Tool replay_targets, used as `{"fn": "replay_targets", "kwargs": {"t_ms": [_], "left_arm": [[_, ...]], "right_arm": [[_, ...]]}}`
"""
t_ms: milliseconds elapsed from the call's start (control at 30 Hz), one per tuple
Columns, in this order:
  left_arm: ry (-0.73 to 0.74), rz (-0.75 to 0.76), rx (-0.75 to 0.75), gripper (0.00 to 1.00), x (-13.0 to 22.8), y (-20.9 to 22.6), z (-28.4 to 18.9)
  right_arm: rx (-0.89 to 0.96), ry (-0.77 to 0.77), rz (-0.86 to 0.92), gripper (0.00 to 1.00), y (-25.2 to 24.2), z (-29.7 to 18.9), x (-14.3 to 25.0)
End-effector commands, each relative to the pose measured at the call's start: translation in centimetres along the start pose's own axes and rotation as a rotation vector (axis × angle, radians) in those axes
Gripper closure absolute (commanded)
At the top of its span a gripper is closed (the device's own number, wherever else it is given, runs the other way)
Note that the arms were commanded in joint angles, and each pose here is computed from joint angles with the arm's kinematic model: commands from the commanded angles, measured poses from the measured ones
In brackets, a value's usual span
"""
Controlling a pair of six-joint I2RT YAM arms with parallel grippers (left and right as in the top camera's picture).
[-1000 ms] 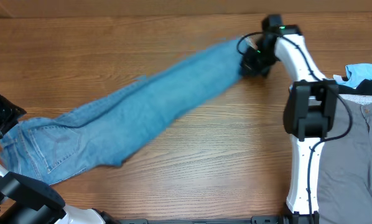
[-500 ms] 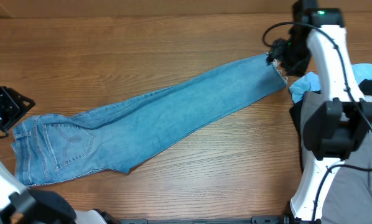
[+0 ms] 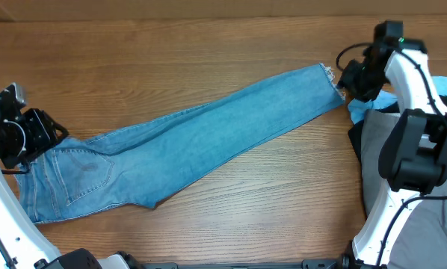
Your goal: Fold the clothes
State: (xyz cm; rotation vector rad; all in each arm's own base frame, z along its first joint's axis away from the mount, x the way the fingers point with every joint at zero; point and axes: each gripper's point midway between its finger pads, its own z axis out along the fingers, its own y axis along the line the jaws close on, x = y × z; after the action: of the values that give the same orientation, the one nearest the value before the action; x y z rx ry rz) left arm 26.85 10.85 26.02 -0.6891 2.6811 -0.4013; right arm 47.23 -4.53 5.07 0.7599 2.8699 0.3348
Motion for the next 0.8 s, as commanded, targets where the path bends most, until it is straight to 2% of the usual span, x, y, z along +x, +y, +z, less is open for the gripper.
{"fn": "replay_targets", "kwargs": {"t_ms": [0, 67, 300, 433, 467, 533, 567, 700, 767], "left_arm": [[-0.009, 0.024, -0.037, 0.58, 0.5, 0.1, -1.0], [-0.006, 0.024, -0.037, 0.58, 1.0, -0.1, -1.4], [-0.054, 0.088, -0.069, 0.58, 2.2, -1.4, -3.0], [-0.054, 0.127, -0.088, 0.57, 2.8, -2.1, -3.2], [-0.050, 0.136, -0.094, 0.57, 2.9, -2.3, -3.2], [-0.040, 0.148, -0.111, 0.56, 3.2, -2.3, -3.1], [-0.037, 0.142, -0.125, 0.56, 3.2, -2.3, -3.0], [-0.021, 0.120, -0.172, 0.56, 3.6, -1.7, -3.0], [-0.011, 0.116, -0.177, 0.54, 3.9, -1.6, -3.1]], "right_arm": [[-0.095, 0.055, -0.006, 0.54, 0.8, 2.8, 1.8], [-0.100, 0.051, 0.016, 0.55, 0.7, 3.5, 1.9], [-0.158, 0.022, 0.007, 0.73, 1.6, 3.9, 1.2], [-0.161, 0.014, 0.006, 0.72, 1.6, 3.8, 1.0], [-0.162, 0.009, 0.000, 0.76, 1.6, 3.8, 0.9], [-0.165, 0.002, -0.017, 0.94, 1.6, 3.8, 0.7], [-0.173, -0.004, -0.029, 0.96, 1.7, 3.5, 0.5], [-0.228, -0.042, -0.055, 0.96, 2.7, 0.4, -0.9], [-0.246, -0.101, -0.053, 0.96, 2.9, -3.6, -2.1]]}}
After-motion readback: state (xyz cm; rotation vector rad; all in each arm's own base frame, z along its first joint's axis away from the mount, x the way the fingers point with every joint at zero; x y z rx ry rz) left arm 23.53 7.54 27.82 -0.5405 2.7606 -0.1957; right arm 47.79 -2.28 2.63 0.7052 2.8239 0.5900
